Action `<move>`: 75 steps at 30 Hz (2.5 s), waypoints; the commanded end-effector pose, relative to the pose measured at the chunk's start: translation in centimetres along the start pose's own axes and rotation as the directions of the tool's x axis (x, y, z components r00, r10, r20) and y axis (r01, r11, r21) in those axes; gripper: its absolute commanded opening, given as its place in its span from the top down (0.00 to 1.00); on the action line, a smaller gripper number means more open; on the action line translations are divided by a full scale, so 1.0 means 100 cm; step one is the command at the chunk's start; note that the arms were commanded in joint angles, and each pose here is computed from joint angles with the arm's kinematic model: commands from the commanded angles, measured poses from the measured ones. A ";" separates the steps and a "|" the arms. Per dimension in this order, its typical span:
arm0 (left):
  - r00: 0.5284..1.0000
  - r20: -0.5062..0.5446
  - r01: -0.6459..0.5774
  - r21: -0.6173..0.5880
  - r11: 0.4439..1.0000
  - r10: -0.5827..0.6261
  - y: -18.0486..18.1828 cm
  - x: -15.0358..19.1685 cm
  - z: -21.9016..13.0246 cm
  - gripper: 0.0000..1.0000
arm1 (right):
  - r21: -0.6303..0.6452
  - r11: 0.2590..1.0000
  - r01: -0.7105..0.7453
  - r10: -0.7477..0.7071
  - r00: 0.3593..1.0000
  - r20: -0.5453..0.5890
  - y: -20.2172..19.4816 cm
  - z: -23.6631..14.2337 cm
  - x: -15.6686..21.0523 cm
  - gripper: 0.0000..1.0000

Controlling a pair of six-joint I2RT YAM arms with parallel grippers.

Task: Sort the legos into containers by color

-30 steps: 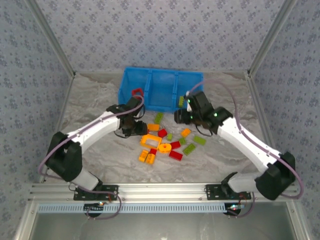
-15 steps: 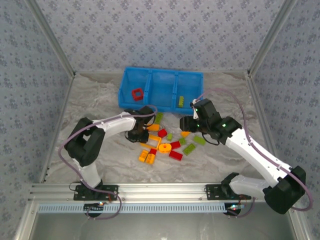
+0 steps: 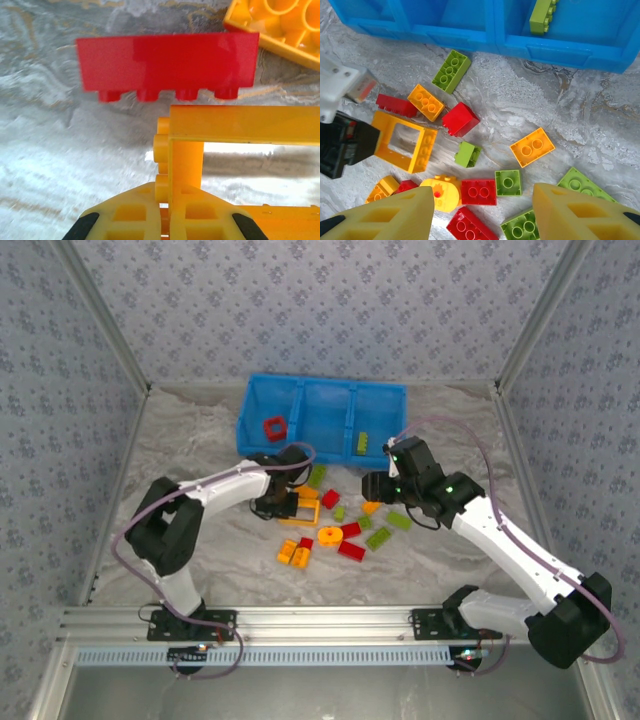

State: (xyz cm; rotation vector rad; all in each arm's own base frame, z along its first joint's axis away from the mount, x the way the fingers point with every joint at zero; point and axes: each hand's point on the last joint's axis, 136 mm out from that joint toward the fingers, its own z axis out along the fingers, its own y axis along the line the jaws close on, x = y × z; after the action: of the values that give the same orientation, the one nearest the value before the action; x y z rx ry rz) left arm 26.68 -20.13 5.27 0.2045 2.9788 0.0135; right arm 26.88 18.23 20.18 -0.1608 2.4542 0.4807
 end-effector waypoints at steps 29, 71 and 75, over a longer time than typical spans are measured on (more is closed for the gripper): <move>0.873 0.473 0.176 -0.076 0.981 -0.120 -0.023 -0.277 -0.070 1.00 | 0.070 0.983 -0.168 0.147 0.958 0.246 -0.037 -0.042 -0.075 0.39; 0.980 0.191 0.097 -0.192 0.977 -0.060 -0.047 -0.199 -0.003 0.70 | 0.107 0.969 -0.225 0.203 0.962 0.183 -0.058 -0.029 -0.055 0.38; 0.971 0.226 0.111 -0.159 0.981 -0.074 -0.049 -0.204 -0.021 0.60 | 0.145 0.969 -0.200 0.175 0.970 0.166 -0.063 -0.031 -0.049 0.38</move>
State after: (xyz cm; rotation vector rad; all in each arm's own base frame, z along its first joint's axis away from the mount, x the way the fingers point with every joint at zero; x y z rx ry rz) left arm 46.08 -27.94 8.45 0.0381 2.7540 0.2339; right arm 31.15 12.17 24.36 0.1754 2.3194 0.4251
